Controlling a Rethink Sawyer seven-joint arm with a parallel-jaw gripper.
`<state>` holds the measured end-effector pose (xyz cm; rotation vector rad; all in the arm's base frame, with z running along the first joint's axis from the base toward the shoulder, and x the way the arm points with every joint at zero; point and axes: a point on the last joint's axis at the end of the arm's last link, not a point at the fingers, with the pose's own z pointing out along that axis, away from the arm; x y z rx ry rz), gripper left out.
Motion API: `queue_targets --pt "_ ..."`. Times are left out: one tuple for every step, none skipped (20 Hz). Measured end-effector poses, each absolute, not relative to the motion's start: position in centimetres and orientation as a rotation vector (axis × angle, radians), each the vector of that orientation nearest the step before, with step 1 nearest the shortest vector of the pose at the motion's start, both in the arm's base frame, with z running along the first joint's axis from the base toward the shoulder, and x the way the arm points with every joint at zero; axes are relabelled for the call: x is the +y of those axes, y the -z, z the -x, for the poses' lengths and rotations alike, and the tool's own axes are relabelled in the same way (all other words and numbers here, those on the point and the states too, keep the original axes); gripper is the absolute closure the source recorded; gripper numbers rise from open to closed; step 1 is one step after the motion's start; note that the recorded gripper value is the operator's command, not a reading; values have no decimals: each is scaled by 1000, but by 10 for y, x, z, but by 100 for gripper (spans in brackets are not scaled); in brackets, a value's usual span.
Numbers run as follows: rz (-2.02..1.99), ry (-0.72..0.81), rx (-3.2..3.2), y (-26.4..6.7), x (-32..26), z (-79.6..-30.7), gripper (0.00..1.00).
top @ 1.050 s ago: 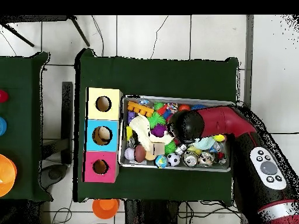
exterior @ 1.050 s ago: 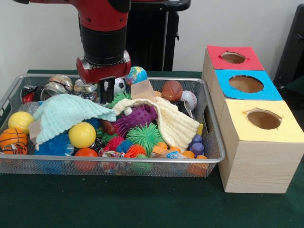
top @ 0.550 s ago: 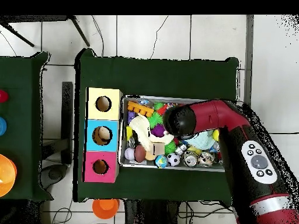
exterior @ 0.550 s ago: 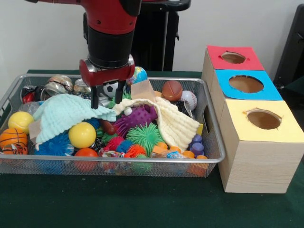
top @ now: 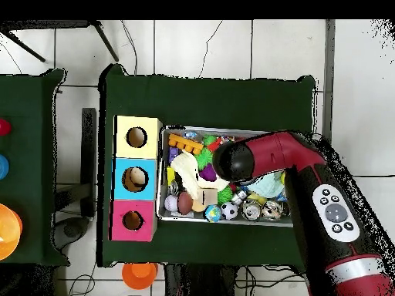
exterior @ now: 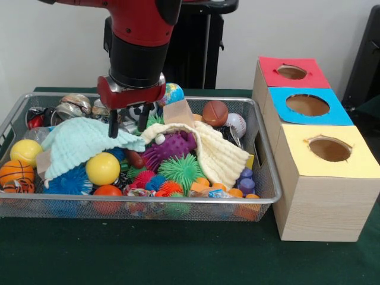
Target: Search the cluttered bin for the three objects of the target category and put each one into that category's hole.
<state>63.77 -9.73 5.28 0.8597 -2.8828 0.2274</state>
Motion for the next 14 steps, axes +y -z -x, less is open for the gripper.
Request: queue_targets --pt "-869 -246 -2876 -52 -100 -636 0" --pt "-890 -286 -2859 -51 -106 -634 0" --pt "-901 -307 -2849 -50 -108 -632 0" --pt "-906 -317 -2845 -50 -110 -632 0" --pt "-917 -337 -2834 -49 -112 -630 0" --pt "-932 -366 -2818 -47 -116 -627 0" --pt "-947 -397 -2800 -46 -121 -624 0" --pt "-953 -409 -2792 -45 -123 -623 0" --pt "-964 -431 -2777 -44 -126 -620 0" --pt "-968 -441 -2770 -43 -128 -619 0" --pt "-971 -453 -2762 -42 -131 -617 0" --pt "-971 -459 -2756 -42 -133 -615 0" --pt "-970 -464 -2749 -41 -135 -613 0" --pt "-967 -467 -2746 -41 -136 -612 0"
